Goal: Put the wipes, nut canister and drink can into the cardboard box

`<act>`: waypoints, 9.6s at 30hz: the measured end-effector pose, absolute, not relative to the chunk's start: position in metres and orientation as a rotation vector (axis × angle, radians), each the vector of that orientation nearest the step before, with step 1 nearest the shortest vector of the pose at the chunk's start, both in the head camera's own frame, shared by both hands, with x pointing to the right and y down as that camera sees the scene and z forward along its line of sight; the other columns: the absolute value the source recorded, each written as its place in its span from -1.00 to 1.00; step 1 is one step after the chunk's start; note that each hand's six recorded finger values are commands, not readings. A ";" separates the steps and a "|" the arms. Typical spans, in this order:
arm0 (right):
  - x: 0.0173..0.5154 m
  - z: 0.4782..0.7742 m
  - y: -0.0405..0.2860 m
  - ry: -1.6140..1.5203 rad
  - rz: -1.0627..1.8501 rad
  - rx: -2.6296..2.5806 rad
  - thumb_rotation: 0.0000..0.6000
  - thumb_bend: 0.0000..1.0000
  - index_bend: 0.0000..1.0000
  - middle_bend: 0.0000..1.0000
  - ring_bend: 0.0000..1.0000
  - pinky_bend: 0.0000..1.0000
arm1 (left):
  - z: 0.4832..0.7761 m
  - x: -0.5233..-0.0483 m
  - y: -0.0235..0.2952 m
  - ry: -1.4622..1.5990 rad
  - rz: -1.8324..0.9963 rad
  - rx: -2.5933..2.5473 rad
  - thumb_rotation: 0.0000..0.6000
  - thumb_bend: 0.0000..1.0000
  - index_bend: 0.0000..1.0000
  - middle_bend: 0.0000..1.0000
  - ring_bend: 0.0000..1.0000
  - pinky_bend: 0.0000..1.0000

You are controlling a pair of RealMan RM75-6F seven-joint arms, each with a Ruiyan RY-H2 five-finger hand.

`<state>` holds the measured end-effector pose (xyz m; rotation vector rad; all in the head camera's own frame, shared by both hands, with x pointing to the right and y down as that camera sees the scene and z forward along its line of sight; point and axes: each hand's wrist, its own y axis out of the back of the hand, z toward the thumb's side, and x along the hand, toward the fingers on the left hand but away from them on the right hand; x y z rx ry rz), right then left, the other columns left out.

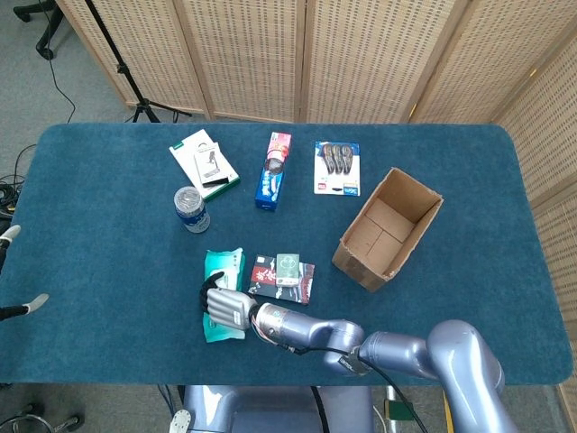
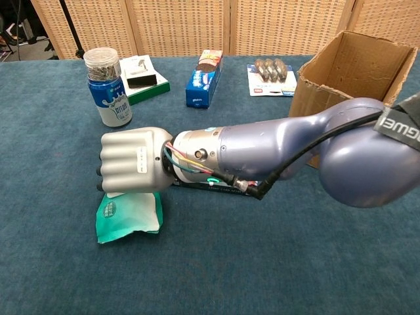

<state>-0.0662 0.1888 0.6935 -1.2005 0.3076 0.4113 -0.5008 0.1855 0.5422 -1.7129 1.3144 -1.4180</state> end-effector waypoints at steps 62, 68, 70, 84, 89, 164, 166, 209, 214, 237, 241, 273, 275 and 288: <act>0.234 0.599 0.039 -0.218 1.073 -1.133 1.00 0.96 0.28 0.14 -0.02 0.06 | 0.538 -0.487 0.192 1.270 -1.390 -1.733 1.00 -1.00 -1.00 -1.00 -1.00 -0.93; 0.240 0.609 0.042 -0.192 1.087 -1.126 1.00 0.96 0.28 0.14 -0.02 0.06 | 0.538 -0.487 0.192 1.270 -1.390 -1.733 1.00 -1.00 -1.00 -1.00 -1.00 -0.93; 0.242 0.610 0.042 -0.190 1.087 -1.121 1.00 0.96 0.28 0.14 -0.02 0.06 | 0.538 -0.487 0.192 1.269 -1.390 -1.733 1.00 -1.00 -1.00 -1.00 -1.00 -0.93; 0.268 0.612 0.051 -0.197 1.040 -1.062 1.00 0.62 0.05 -0.19 -0.20 0.04 | 0.539 -0.485 0.193 1.261 -1.396 -1.735 1.00 -1.00 -1.00 -1.00 -1.00 -0.93; 0.278 0.616 0.057 -0.181 1.080 -1.033 1.00 -0.80 -0.97 -1.00 -1.00 -0.52 | 0.540 -0.483 0.193 1.254 -1.400 -1.737 1.00 -1.00 -1.00 -1.00 -1.00 -0.93; 0.458 0.552 0.153 -1.256 1.310 -1.499 1.00 -1.00 -1.00 -1.00 -1.00 -0.78 | 0.643 -0.269 -0.013 0.581 -1.452 -1.814 1.00 -0.94 -0.56 -0.83 -0.82 -0.57; 0.460 0.552 0.153 -1.261 1.314 -1.501 1.00 -1.00 -1.00 -1.00 -1.00 -0.78 | 0.647 -0.263 -0.014 0.573 -1.464 -1.809 1.00 -0.92 -0.45 -0.72 -0.74 -0.50; 0.457 0.547 0.158 -1.269 1.311 -1.536 1.00 -1.00 -1.00 -1.00 -1.00 -0.78 | 0.589 -0.201 0.079 0.324 -1.000 -1.837 1.00 -0.69 0.16 -0.20 -0.27 -0.12; 0.456 0.547 0.159 -1.263 1.312 -1.541 1.00 -1.00 -1.00 -1.00 -1.00 -0.78 | 0.596 -0.177 0.126 0.185 -0.844 -1.872 1.00 -0.71 0.18 -0.20 -0.27 -0.12; 0.461 0.547 0.156 -1.279 1.338 -1.546 1.00 -1.00 -1.00 -1.00 -1.00 -0.78 | 0.664 -0.107 0.237 -0.090 -0.414 -1.956 1.00 -0.90 0.06 -0.38 -0.41 -0.14; 0.463 0.547 0.156 -1.284 1.338 -1.547 1.00 -1.00 -1.00 -1.00 -1.00 -0.78 | 0.670 -0.108 0.233 -0.075 -0.426 -1.914 1.00 -1.00 -0.54 -0.97 -0.94 -0.44; 0.431 0.545 0.167 -1.105 1.252 -1.558 1.00 -1.00 -1.00 -1.00 -1.00 -0.79 | 0.549 -0.342 0.118 0.773 -0.897 -1.697 1.00 -1.00 -0.76 -1.00 -1.00 -0.82; 0.425 0.545 0.167 -1.067 1.232 -1.566 1.00 -1.00 -1.00 -1.00 -1.00 -0.79 | 0.548 -0.361 0.118 0.816 -0.963 -1.681 1.00 -1.00 -0.76 -1.00 -1.00 -0.85; 0.309 0.543 0.188 -0.511 0.804 -1.735 1.00 -1.00 -1.00 -1.00 -1.00 -0.79 | 0.534 -0.477 0.156 1.195 -1.364 -1.650 1.00 -1.00 -0.76 -1.00 -1.00 -0.88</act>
